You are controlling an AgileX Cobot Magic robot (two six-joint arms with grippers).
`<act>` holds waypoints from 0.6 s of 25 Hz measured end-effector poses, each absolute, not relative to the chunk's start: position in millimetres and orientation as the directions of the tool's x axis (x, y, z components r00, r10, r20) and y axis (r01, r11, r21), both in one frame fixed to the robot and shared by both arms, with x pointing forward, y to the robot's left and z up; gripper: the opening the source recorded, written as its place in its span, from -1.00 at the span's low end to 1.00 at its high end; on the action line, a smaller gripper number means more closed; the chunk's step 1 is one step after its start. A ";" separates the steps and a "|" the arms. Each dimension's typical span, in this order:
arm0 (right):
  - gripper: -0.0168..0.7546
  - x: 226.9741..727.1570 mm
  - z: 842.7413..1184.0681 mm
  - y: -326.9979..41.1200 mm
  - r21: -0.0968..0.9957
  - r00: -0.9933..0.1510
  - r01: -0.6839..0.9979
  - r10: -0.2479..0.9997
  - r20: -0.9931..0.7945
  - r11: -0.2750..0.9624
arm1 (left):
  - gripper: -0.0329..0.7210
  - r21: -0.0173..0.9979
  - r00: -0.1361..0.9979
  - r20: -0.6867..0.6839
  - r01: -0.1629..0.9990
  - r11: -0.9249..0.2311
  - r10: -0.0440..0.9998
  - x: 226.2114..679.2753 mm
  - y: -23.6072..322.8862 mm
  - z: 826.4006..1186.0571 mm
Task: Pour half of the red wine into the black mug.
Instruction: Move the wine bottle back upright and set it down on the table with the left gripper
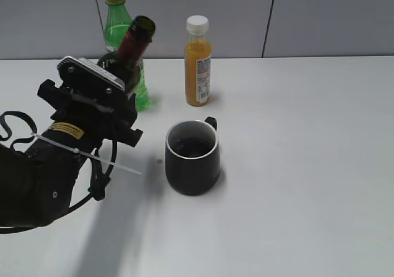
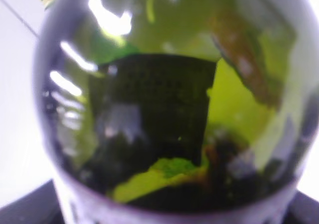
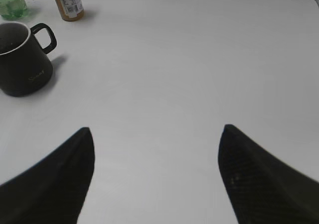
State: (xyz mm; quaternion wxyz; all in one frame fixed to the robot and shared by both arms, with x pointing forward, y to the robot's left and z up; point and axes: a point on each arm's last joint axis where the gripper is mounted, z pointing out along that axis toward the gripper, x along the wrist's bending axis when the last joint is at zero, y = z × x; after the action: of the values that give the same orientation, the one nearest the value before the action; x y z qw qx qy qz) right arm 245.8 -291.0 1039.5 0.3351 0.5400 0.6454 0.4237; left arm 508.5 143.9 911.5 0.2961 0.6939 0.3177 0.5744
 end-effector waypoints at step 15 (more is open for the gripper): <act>0.56 245.8 1039.5 -291.0 0.909 -0.192 0.413 0.981 0.025 0.058 | 0.50 0.968 0.070 0.203 0.135 -0.211 0.977 510.1 146.0 913.2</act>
State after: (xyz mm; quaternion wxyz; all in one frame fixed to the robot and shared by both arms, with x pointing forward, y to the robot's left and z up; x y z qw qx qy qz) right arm 245.8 -291.0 1039.5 0.3351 0.5400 0.6454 0.4237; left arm 510.1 146.0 913.2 0.4221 0.5974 0.4652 0.4985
